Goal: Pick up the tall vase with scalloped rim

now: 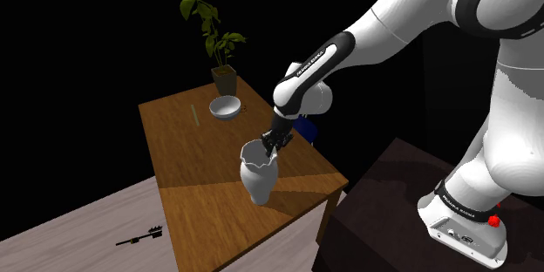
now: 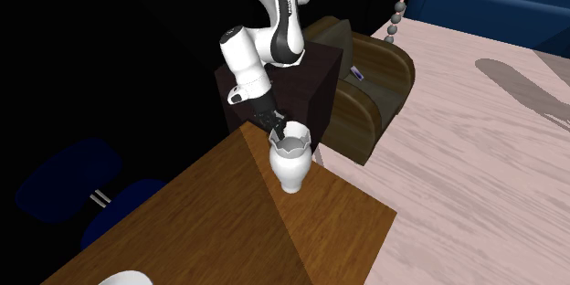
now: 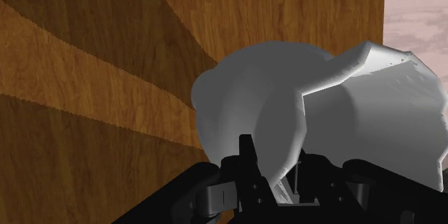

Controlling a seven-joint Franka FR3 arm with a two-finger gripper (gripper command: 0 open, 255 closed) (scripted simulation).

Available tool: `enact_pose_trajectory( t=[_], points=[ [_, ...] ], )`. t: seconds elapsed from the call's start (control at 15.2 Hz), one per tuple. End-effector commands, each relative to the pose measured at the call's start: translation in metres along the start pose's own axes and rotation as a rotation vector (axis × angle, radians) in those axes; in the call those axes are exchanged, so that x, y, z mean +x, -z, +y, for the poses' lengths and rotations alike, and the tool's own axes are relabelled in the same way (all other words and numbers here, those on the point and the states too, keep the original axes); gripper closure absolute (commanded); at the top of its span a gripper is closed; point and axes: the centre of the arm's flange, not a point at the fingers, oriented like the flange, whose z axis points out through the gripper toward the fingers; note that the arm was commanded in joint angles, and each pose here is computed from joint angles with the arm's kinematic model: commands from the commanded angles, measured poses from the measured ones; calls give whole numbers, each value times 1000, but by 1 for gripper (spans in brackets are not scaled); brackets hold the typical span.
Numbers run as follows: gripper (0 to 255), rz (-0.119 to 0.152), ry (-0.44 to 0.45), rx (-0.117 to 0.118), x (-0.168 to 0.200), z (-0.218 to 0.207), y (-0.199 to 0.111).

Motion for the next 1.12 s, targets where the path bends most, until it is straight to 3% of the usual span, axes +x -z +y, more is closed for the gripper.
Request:
enact_pose_trajectory(
  t=[0.0, 1.06],
  points=[
    [255, 1, 0, 0, 0, -2, 5],
    [255, 1, 0, 0, -5, -31, 74]
  ],
)
